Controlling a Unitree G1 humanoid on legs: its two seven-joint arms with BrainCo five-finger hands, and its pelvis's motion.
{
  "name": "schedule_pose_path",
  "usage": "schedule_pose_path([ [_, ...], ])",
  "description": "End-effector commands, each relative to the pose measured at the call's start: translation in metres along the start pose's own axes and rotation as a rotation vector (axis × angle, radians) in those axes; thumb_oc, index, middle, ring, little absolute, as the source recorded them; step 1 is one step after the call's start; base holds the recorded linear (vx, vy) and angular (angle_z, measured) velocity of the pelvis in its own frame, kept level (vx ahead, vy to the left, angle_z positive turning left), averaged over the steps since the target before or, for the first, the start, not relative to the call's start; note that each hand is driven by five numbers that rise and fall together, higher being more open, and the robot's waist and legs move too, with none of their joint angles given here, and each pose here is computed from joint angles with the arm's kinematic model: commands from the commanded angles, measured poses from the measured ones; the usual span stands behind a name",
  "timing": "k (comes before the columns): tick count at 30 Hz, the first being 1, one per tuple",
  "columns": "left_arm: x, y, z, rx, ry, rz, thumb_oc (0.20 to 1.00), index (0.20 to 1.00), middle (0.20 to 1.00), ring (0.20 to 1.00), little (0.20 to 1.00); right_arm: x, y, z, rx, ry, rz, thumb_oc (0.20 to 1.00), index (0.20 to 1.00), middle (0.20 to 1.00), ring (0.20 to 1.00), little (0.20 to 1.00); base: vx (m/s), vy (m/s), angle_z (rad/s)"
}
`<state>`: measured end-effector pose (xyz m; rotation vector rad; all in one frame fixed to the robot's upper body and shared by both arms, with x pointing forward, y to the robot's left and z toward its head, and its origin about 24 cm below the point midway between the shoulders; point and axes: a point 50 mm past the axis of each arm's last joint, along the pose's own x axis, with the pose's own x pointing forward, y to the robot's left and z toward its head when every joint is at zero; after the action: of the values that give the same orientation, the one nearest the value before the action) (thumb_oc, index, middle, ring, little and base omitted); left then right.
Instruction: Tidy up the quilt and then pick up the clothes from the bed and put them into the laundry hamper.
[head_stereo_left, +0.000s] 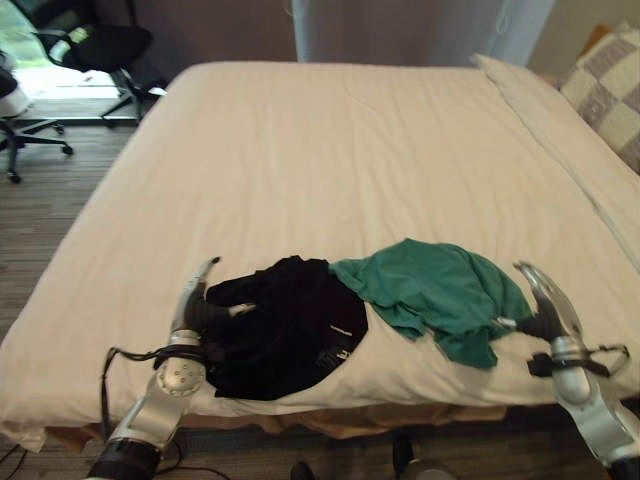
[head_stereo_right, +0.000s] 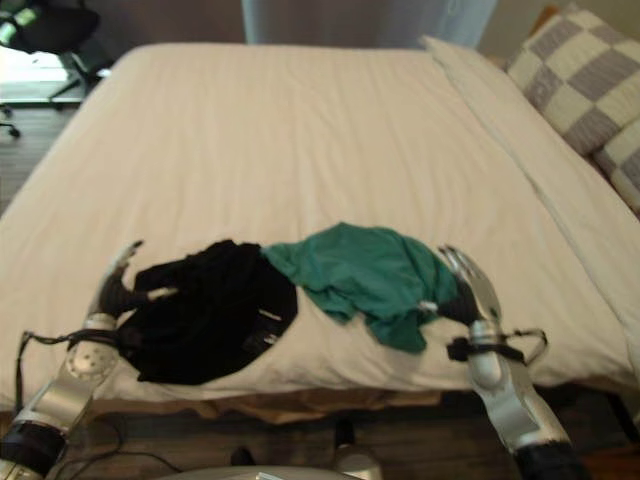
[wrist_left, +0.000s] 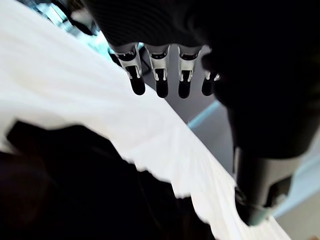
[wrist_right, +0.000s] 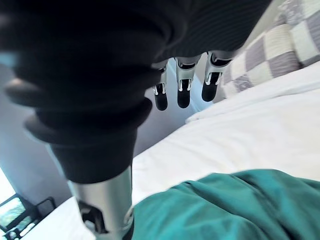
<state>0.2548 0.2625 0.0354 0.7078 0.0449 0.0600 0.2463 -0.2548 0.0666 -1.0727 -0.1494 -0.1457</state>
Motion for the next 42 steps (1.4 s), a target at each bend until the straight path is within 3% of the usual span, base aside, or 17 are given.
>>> schedule_pose_path([
  [1, 0.057, 0.009, 0.044, 0.082, -0.120, 0.073, 1.000, 1.000, 1.000, 1.000, 1.000, 0.051, -0.042, 0.046, -0.041, -0.227, -0.196, 1.000, 1.000, 1.000, 1.000, 1.000, -0.23, -0.031, -0.28],
  [4, 0.068, 0.003, 0.052, 0.096, -0.118, 0.066, 1.000, 1.000, 1.000, 1.000, 1.000, 0.058, -0.048, 0.061, -0.035, -0.284, -0.229, 1.000, 1.000, 1.000, 1.000, 1.000, -0.18, -0.009, -0.32],
  [8, 0.098, -0.020, 0.060, 0.510, -0.050, -0.057, 1.000, 1.000, 1.000, 1.000, 1.000, 0.072, -0.070, 0.097, -0.027, -0.433, -0.352, 1.000, 1.000, 1.000, 1.000, 1.000, -0.11, -0.010, -0.26],
  [9, 0.100, -0.028, 0.058, 0.567, -0.033, -0.099, 0.498, 0.498, 0.498, 0.498, 0.498, 0.073, -0.073, 0.098, -0.035, -0.440, -0.360, 1.000, 1.000, 1.000, 1.000, 1.000, 0.00, 0.000, 0.00],
  [11, 0.094, -0.041, 0.032, 0.623, 0.093, -0.190, 0.200, 0.200, 0.200, 0.200, 0.200, 0.078, -0.081, 0.105, -0.077, -0.477, -0.364, 1.000, 1.000, 1.000, 1.000, 1.000, -0.04, -0.058, 0.02],
  [17, 0.065, -0.062, 0.001, 0.491, 0.165, -0.309, 0.200, 0.200, 0.200, 0.200, 0.200, 0.102, -0.097, 0.101, -0.178, -0.432, -0.329, 1.000, 1.000, 1.000, 1.000, 1.000, -0.03, -0.066, 0.07],
  [20, 0.027, -0.063, 0.001, 0.133, 0.058, -0.348, 0.200, 0.200, 0.200, 0.200, 0.200, 0.115, -0.102, 0.066, -0.318, -0.281, -0.224, 1.000, 1.000, 1.000, 1.000, 1.000, 0.03, -0.040, 0.32],
  [21, 0.026, -0.062, 0.000, 0.132, 0.061, -0.347, 0.200, 0.200, 0.200, 0.200, 0.200, 0.116, -0.101, 0.067, -0.316, -0.285, -0.223, 1.000, 1.000, 1.000, 1.000, 1.000, 0.04, -0.035, 0.15],
  [23, 0.002, -0.043, -0.006, -0.048, 0.030, -0.318, 0.200, 0.200, 0.200, 0.200, 0.200, 0.119, -0.098, 0.031, -0.360, -0.132, -0.132, 1.000, 1.000, 1.000, 1.000, 1.000, 0.02, -0.028, 0.23],
  [27, -0.018, -0.020, -0.013, -0.119, 0.026, -0.286, 0.200, 0.200, 0.200, 0.200, 0.200, 0.114, -0.091, -0.012, -0.352, 0.064, -0.050, 1.000, 1.000, 1.000, 1.000, 1.000, 0.01, -0.042, 0.49],
  [28, -0.027, -0.011, -0.014, -0.163, 0.019, -0.298, 0.200, 0.200, 0.200, 0.200, 0.200, 0.104, -0.087, -0.042, -0.286, 0.213, -0.006, 0.442, 0.442, 0.442, 0.442, 0.442, 0.00, -0.011, 0.54],
  [29, -0.027, -0.011, -0.014, -0.163, 0.020, -0.298, 0.200, 0.200, 0.200, 0.200, 0.200, 0.105, -0.086, -0.042, -0.286, 0.212, -0.006, 0.200, 0.200, 0.200, 0.200, 0.200, 0.01, -0.007, 0.42],
  [35, -0.029, -0.012, 0.005, -0.253, -0.061, -0.385, 0.200, 0.200, 0.200, 0.200, 0.200, 0.083, -0.052, -0.061, -0.111, 0.295, 0.092, 0.200, 0.200, 0.200, 0.200, 0.200, 0.02, 0.053, 0.37],
  [38, -0.026, -0.032, 0.012, -0.333, -0.063, -0.440, 0.200, 0.200, 0.200, 0.200, 0.200, 0.043, 0.015, -0.044, 0.073, 0.214, 0.276, 0.200, 0.200, 0.200, 0.200, 0.200, 0.05, 0.077, 0.28],
  [39, -0.025, -0.032, 0.012, -0.333, -0.063, -0.441, 0.200, 0.200, 0.200, 0.200, 0.200, 0.042, 0.015, -0.045, 0.074, 0.216, 0.275, 0.200, 0.200, 0.200, 0.200, 0.200, 0.11, 0.129, 0.04],
  [40, -0.026, -0.044, 0.008, -0.340, -0.036, -0.455, 0.200, 0.200, 0.200, 0.200, 0.200, 0.013, 0.052, -0.032, 0.241, 0.213, 0.368, 0.200, 0.200, 0.200, 0.200, 0.200, 0.06, 0.077, -0.07],
  [42, -0.029, -0.052, 0.003, -0.340, -0.004, -0.465, 0.200, 0.200, 0.200, 0.200, 0.200, -0.006, 0.070, -0.024, 0.341, 0.213, 0.425, 0.200, 0.200, 0.200, 0.200, 0.200, 0.07, 0.108, -0.17],
])
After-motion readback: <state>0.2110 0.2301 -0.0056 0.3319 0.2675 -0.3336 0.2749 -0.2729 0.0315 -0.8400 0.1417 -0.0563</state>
